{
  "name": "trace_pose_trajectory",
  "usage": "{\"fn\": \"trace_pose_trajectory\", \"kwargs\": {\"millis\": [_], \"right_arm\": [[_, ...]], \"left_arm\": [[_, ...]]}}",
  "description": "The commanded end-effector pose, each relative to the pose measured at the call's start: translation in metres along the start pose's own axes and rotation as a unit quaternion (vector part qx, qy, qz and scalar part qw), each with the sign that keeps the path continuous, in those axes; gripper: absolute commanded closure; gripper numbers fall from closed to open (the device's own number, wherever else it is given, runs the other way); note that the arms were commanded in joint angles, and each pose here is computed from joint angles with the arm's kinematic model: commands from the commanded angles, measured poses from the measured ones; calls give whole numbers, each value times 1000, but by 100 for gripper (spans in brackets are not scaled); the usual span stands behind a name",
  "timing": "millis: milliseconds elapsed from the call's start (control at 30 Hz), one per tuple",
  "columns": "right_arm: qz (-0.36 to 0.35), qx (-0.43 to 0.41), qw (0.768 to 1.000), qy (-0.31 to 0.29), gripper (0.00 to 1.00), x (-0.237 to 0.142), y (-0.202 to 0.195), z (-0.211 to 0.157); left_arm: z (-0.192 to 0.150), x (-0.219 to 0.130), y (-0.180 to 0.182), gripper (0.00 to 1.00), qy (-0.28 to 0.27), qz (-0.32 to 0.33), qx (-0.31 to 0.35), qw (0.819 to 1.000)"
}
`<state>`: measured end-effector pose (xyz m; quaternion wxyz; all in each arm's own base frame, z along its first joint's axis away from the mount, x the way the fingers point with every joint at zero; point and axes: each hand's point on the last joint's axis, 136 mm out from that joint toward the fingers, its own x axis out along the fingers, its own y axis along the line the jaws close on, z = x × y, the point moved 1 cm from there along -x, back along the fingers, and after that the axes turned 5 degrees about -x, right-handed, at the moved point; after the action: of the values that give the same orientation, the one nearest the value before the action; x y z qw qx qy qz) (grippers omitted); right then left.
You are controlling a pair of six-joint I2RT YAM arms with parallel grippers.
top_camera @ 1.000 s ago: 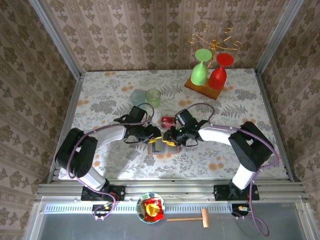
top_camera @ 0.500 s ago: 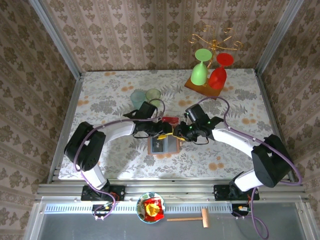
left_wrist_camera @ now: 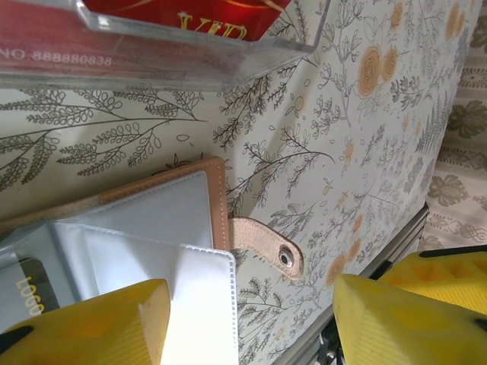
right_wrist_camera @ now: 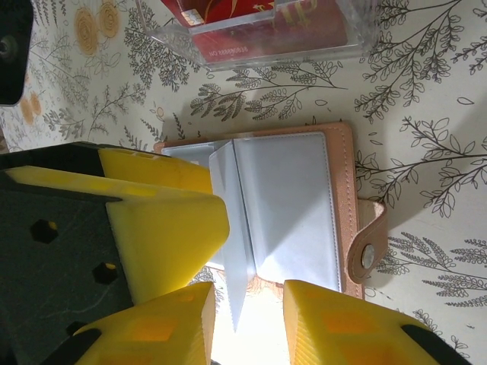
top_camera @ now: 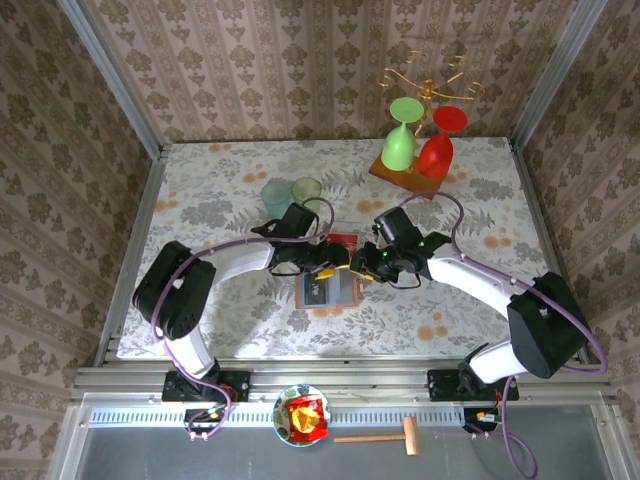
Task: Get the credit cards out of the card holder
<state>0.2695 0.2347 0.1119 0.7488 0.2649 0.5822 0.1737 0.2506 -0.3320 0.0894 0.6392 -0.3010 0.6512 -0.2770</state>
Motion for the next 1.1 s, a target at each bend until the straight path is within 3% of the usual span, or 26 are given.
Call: {"fn": "trace_pose_trajectory", "kwargs": {"millis": [0,400,700,1067], "right_arm": [[12,-10,1000,-8,70,-12,13,3],[30,-2,1000,-3,71,-7,19,3],[52,-2,998,25,76,16,32,-1],[69,-6,995,72,79,60,51,-13]], "left_arm": [[6,6,-29,40,9,-51,27,998],[-2,16,-9,40,15,-39,14,999],[8,-33,-5,43,-53,-14,28,998],[-7,-61,51,49,-80,32,-34,996]]}}
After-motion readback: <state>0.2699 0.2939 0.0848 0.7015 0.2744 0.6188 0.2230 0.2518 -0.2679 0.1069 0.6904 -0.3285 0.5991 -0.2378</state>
